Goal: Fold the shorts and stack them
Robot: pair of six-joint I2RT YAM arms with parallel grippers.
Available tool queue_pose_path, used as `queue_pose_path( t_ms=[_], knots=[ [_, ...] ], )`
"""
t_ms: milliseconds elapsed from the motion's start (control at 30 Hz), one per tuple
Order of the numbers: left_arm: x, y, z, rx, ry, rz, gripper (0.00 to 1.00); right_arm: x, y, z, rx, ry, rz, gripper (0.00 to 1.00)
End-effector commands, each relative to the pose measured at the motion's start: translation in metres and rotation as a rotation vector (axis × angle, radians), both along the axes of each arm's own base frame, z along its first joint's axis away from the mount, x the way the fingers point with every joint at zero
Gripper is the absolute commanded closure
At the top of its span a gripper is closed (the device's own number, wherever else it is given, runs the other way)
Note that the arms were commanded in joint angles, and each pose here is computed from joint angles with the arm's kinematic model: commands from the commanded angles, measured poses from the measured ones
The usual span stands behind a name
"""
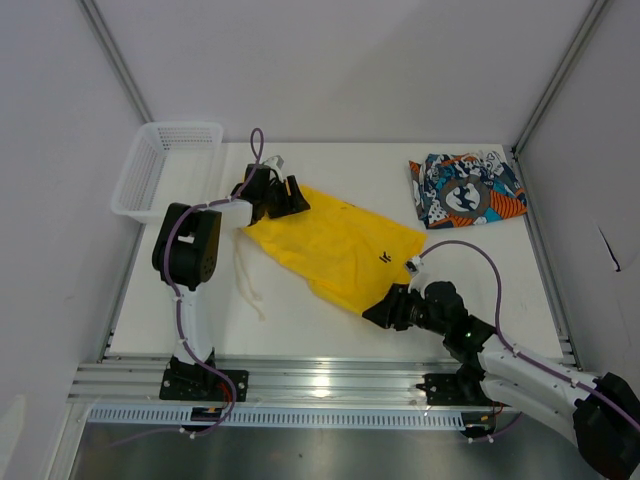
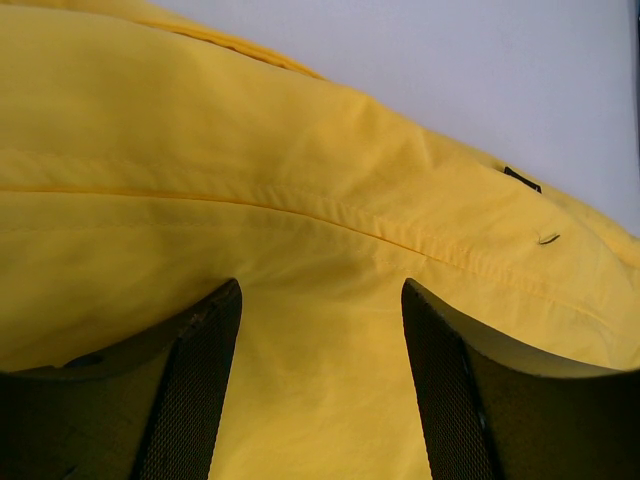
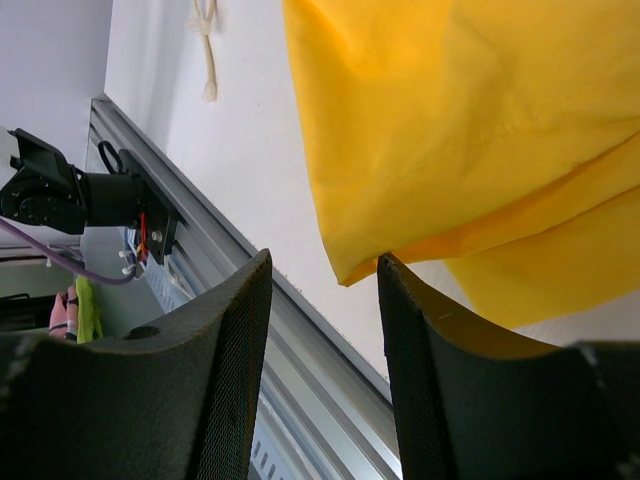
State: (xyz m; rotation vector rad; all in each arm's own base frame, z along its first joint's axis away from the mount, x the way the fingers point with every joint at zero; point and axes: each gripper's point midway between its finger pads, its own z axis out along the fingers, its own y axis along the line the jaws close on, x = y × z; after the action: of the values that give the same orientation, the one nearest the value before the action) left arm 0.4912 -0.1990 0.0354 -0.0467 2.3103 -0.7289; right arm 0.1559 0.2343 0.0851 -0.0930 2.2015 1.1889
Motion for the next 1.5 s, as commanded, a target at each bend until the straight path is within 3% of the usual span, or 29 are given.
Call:
queue_pose_path(
  t_ms=[0,533,733,1033,1167,1200,1267,1467],
  knots=[
    [-0.007,0.006,-0.022,0.049,0.057,0.006,0.31,0.009,0.007,0.025,0.019,-0.073,0.004,0.51],
    [-0.007,0.006,-0.022,0.049,0.057,0.006,0.31,0.006,0.008,0.007,0.124,-0.033,-0.043,0.52],
    [-0.008,0.006,-0.023,0.051,0.06,0.007,0.31,0.009,0.007,0.004,0.131,-0.044,-0.074,0.6],
    [-0.008,0.006,-0.023,0.05,0.06,0.006,0.31,0.012,0.014,-0.008,0.115,-0.026,-0.083,0.61],
    [-0.008,0.005,-0.023,0.049,0.059,0.005,0.31,0.017,0.015,-0.012,0.09,-0.016,-0.098,0.75],
    [-0.008,0.005,-0.023,0.049,0.059,0.005,0.31,0.017,0.014,-0.016,0.076,-0.005,-0.103,0.89],
    [-0.007,0.006,-0.022,0.049,0.057,0.006,0.31,0.015,0.009,-0.022,0.054,0.02,-0.117,1.0],
    [-0.007,0.005,-0.022,0.05,0.058,0.004,0.31,0.0,-0.015,-0.035,0.005,0.069,-0.177,1.0]
  ],
)
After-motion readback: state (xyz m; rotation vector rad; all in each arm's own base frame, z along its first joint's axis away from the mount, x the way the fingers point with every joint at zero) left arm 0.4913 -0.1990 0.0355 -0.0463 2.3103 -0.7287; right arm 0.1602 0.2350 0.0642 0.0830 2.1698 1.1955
